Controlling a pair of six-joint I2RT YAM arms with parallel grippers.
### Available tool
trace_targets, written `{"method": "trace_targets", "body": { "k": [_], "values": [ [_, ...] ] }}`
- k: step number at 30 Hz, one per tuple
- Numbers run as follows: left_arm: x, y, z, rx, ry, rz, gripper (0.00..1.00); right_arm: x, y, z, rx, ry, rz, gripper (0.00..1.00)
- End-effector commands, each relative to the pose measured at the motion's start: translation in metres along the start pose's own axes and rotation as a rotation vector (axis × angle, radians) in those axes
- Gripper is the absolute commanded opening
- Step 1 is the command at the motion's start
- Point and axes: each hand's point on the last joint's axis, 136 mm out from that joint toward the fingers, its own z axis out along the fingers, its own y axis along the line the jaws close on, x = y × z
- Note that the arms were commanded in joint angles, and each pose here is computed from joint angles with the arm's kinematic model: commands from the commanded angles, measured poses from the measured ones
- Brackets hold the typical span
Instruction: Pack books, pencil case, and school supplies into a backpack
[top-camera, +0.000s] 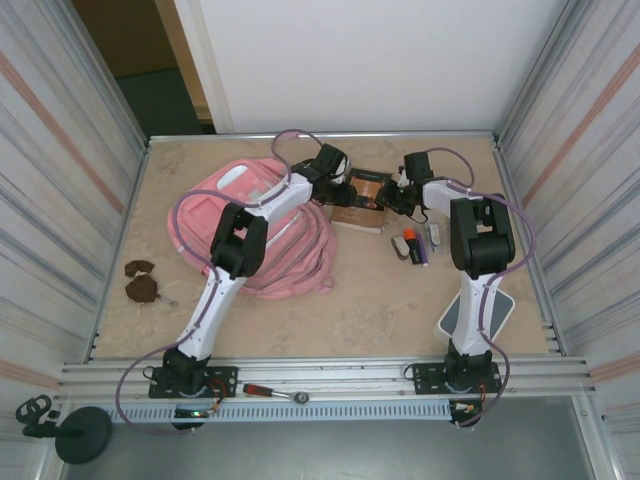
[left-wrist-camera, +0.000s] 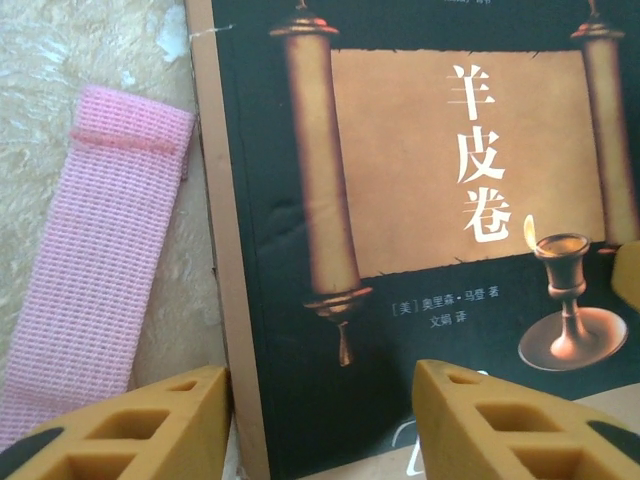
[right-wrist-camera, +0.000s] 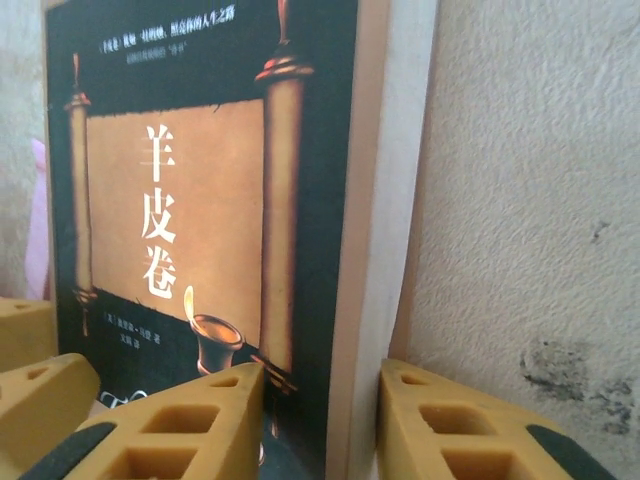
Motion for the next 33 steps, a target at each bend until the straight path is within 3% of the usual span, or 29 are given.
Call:
{"method": "trace_targets", "body": {
  "k": [1,5,9,19,29,33],
  "values": [
    [0.020,-0.030,0.012,0.112,0.071,-0.014,0.48,0.006,0.014,0.010,-0.078,0.019,0.030,0.18],
    [0.015,-0.034,0.005,0.140,0.059,-0.022,0.48,-0.004,0.019,-0.004,-0.090,-0.027,0.020,0.01],
    [-0.001,-0.037,-0.016,0.183,0.013,-0.045,0.51,-0.017,0.023,-0.029,-0.135,-0.076,0.032,0.00],
    [-0.052,-0.053,-0.156,0.374,-0.291,-0.077,0.70,-0.045,0.082,-0.124,-0.481,-0.177,0.061,0.00],
    [-0.029,-0.047,-0.267,0.459,-0.495,-0.113,0.82,-0.025,0.145,-0.230,-0.725,-0.251,-0.046,0.00],
    [-0.014,-0.052,-0.286,0.526,-0.501,-0.130,0.85,0.002,0.175,-0.269,-0.805,-0.277,-0.132,0.00]
  ]
}}
